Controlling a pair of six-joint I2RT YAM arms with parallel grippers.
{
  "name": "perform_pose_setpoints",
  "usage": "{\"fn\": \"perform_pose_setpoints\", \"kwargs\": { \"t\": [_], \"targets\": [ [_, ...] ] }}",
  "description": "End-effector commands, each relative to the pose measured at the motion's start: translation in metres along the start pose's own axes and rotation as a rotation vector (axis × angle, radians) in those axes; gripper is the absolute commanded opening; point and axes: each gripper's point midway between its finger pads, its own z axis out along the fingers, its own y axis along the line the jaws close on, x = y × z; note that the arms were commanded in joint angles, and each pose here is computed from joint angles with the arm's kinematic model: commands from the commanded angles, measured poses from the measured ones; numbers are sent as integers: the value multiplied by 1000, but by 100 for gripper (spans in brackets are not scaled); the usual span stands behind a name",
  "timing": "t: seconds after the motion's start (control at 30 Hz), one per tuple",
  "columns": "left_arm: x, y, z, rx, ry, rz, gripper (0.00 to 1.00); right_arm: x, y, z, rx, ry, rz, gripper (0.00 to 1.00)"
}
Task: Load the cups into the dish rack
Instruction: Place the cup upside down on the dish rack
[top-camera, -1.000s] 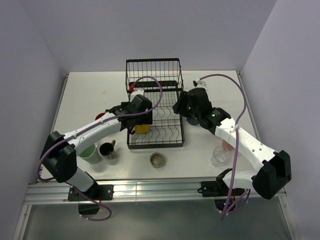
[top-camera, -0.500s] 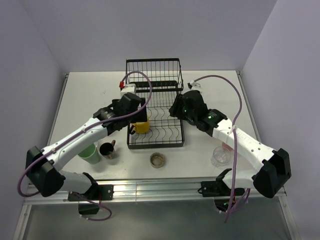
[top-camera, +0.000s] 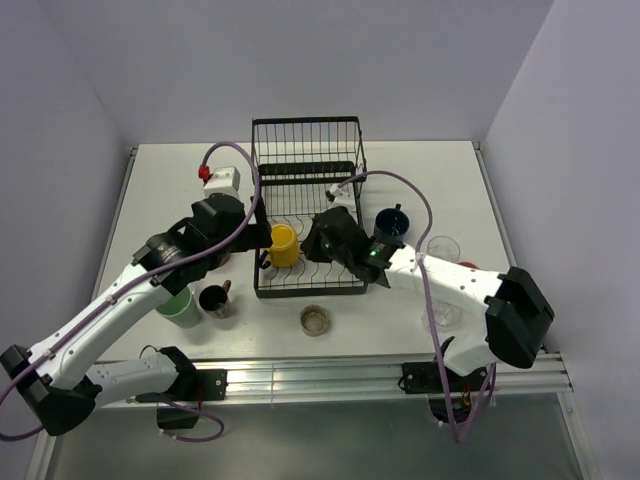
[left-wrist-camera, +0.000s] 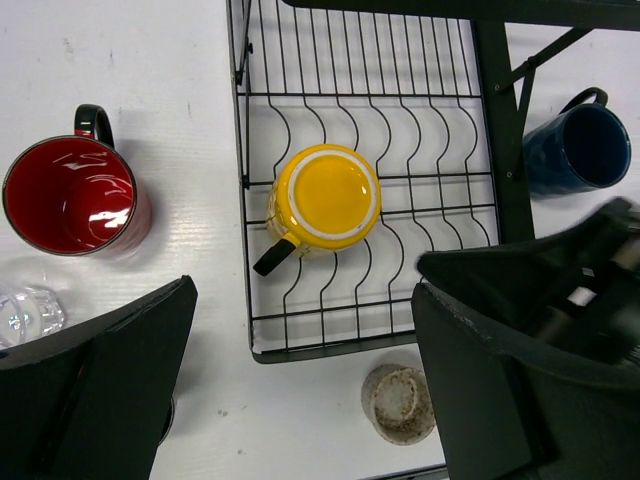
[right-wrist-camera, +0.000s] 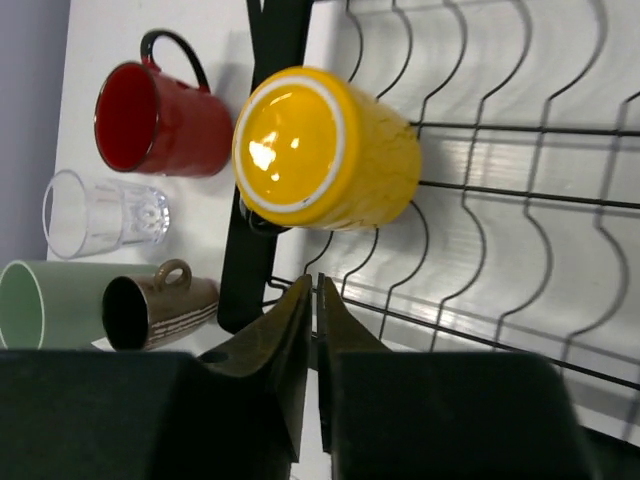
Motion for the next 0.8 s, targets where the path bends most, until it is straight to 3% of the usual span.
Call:
{"fn": "perform_pose_setpoints", "kwargs": {
  "t": [0.0, 0.1, 0.4, 0.77],
  "targets": [
    [-4, 7, -13, 11, -21, 0, 96, 1, 27, 19, -101, -50, 118, 9],
    [-5, 10, -18, 18, -25, 5, 96, 17, 33, 33, -136, -12, 184, 0],
    [-10, 13, -25, 41, -45, 19, 97, 49, 41, 58, -210, 56, 342, 0],
    [-9, 18, -23, 44, -43, 25, 97, 53, 37, 81, -224, 77, 425, 0]
  ]
}}
